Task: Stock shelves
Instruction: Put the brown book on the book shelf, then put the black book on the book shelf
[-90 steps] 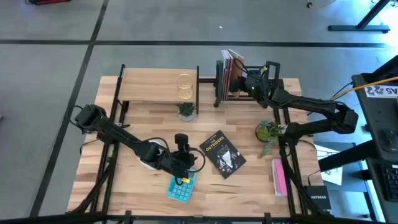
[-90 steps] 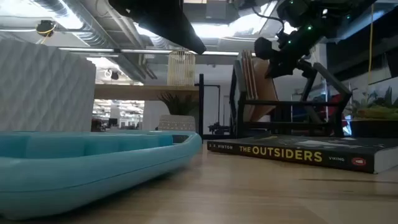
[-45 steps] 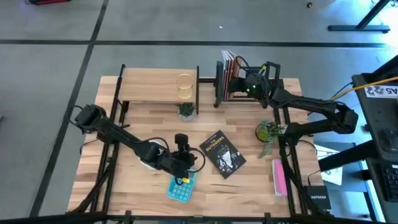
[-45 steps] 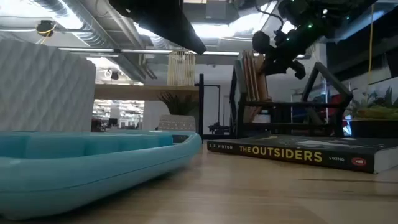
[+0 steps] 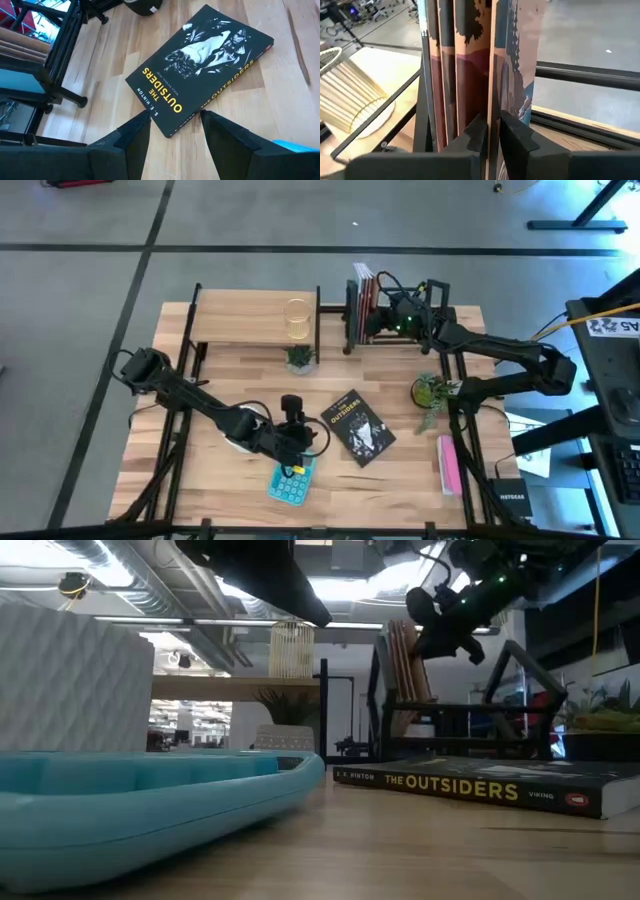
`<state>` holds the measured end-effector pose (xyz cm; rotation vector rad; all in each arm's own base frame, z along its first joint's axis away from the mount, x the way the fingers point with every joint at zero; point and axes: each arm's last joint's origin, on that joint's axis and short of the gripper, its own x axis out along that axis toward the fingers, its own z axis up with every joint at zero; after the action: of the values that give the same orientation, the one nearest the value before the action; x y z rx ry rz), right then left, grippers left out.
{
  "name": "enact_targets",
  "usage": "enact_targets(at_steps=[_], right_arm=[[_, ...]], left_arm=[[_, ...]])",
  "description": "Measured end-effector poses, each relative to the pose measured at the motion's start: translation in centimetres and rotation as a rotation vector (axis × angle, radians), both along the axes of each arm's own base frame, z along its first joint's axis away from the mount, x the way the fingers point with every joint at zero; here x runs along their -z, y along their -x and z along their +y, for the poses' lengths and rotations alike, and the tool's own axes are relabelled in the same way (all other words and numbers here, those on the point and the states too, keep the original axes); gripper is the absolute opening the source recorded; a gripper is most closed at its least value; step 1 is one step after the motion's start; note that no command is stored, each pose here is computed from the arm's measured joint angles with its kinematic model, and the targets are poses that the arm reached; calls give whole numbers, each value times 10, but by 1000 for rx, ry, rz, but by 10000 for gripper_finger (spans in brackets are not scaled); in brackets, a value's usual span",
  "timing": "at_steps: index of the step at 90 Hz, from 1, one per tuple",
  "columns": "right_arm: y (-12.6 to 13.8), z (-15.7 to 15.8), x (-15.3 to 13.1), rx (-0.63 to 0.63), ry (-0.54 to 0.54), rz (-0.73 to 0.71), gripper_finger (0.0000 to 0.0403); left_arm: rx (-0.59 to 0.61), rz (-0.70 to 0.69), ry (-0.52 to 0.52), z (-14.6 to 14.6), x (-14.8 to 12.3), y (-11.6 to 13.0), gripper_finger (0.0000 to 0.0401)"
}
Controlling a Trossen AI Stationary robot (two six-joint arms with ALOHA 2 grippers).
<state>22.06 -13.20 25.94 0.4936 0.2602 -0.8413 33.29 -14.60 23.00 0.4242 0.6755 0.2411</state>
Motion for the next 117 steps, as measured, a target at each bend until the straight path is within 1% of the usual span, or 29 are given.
enact_targets(at_steps=[13,23,31,41,49,55,62,72,87,92,99,108,117], right_arm=[[1,1,-2,-26,-3,-2,27],[2,3,-4,-50,10,2,47],[3,4,-6,-69,15,-7,87],[5,6,-10,-90,38,-8,153],[6,8,-14,-141,45,-23,201],[8,9,-17,-165,44,-39,227],[12,12,-21,-173,45,-47,246],[21,17,-26,-173,39,-37,253],[43,30,-33,-208,45,20,245],[48,37,-34,-261,43,47,241],[48,53,-34,-359,53,89,234],[41,84,-30,-513,62,153,223],[30,120,-22,-638,89,217,211]], left_arm=[[0,0,0,0,0,0,168],[0,0,0,0,0,0,168],[0,0,0,0,0,0,168],[0,0,0,0,0,0,168],[0,0,0,0,0,0,168],[0,0,0,0,0,0,168],[0,0,0,0,0,0,168],[0,0,0,0,0,0,168],[0,0,0,0,0,0,168],[-1,1,0,0,0,0,168],[-4,1,0,1,0,-1,168],[-12,2,-2,5,0,-2,168],[-33,-3,10,9,0,-4,168]])
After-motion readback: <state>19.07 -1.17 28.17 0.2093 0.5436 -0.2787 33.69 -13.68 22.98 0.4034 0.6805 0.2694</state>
